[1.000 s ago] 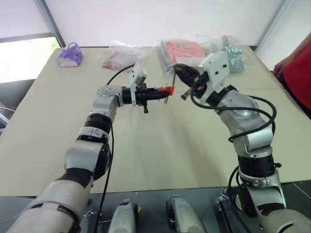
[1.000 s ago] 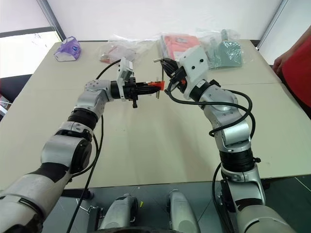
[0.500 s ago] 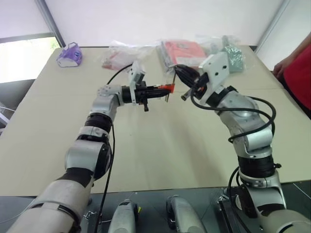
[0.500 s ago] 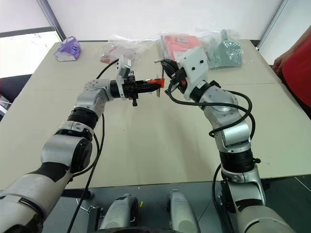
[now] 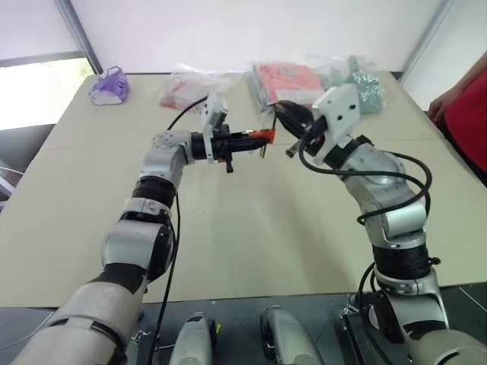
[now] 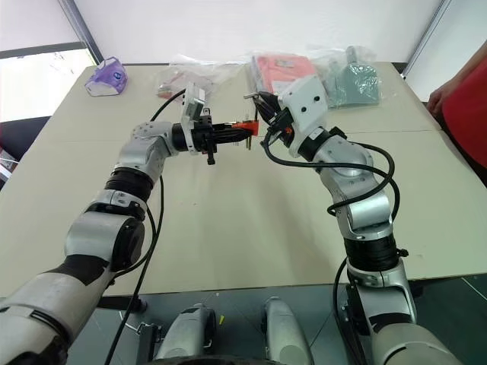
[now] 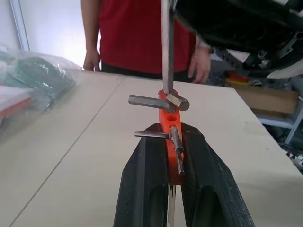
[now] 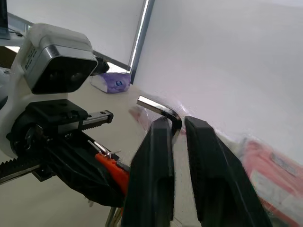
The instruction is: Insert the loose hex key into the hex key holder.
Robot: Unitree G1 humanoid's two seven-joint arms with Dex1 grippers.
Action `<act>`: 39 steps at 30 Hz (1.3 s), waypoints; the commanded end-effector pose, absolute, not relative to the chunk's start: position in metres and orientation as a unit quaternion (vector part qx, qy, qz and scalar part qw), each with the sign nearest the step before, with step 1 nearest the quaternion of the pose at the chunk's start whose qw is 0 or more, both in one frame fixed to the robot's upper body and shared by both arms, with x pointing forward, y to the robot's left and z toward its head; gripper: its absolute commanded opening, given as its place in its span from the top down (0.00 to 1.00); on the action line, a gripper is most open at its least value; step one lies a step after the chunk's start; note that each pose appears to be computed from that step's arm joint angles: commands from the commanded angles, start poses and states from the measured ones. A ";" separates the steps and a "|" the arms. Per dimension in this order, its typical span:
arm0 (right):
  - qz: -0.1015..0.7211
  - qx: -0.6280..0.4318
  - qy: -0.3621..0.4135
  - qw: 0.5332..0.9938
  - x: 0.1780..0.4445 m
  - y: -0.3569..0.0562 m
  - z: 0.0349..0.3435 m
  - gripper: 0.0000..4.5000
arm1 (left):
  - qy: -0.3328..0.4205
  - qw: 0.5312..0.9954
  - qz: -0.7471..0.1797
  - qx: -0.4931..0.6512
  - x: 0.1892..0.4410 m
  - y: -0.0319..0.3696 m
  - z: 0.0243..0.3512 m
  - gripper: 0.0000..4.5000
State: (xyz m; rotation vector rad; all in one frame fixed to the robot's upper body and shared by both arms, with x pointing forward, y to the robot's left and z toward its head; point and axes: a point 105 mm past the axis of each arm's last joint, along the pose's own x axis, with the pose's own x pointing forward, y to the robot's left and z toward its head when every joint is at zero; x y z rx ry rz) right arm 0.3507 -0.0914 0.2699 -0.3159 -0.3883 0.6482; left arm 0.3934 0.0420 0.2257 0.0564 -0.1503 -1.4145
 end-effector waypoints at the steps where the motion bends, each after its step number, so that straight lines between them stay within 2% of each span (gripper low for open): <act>1: 0.294 -0.151 -0.213 0.920 0.348 -0.103 0.286 0.43 | -0.096 0.755 -0.648 0.033 0.392 0.042 0.238 1.00; 3: 0.291 -0.153 -0.215 0.920 0.347 -0.105 0.288 0.22 | -0.094 0.758 -0.645 0.032 0.393 0.044 0.238 1.00; 7: 0.298 -0.141 -0.232 0.915 0.338 -0.107 0.297 0.22 | -0.088 0.761 -0.642 0.031 0.393 0.047 0.234 1.00; 11: 0.365 -0.128 -0.223 0.895 0.316 -0.095 0.296 0.22 | -0.057 0.782 -0.621 0.012 0.397 0.060 0.219 1.00; 15: 0.427 -0.145 -0.175 0.875 0.298 -0.081 0.273 0.22 | 0.010 0.800 -0.598 -0.036 0.389 0.084 0.187 1.00; 18: 0.461 -0.163 -0.140 0.861 0.290 -0.073 0.254 0.22 | 0.085 0.808 -0.577 -0.077 0.372 0.100 0.159 1.00; 24: 0.483 -0.165 -0.116 0.852 0.289 -0.067 0.237 0.22 | 0.197 0.831 -0.491 -0.169 0.356 0.124 0.129 1.00; 25: 0.483 -0.165 -0.116 0.852 0.290 -0.067 0.237 0.21 | 0.203 0.831 -0.484 -0.182 0.356 0.125 0.129 0.81; 27: 0.485 -0.158 -0.118 0.852 0.291 -0.065 0.237 0.21 | 0.233 0.835 -0.446 -0.224 0.362 0.133 0.121 0.64; 30: 0.487 -0.155 -0.118 0.851 0.291 -0.064 0.237 0.21 | 0.273 0.847 -0.387 -0.243 0.372 0.145 0.108 0.31; 32: 0.487 -0.155 -0.117 0.852 0.291 -0.064 0.236 0.21 | 0.286 0.873 -0.329 -0.218 0.381 0.163 0.099 0.09; 35: 0.484 -0.156 -0.113 0.854 0.290 -0.067 0.235 0.21 | 0.284 0.914 -0.274 -0.095 0.387 0.197 0.089 0.09; 39: 0.462 -0.159 -0.103 0.867 0.291 -0.080 0.231 0.21 | 0.209 0.944 -0.251 0.048 0.390 0.231 0.114 0.09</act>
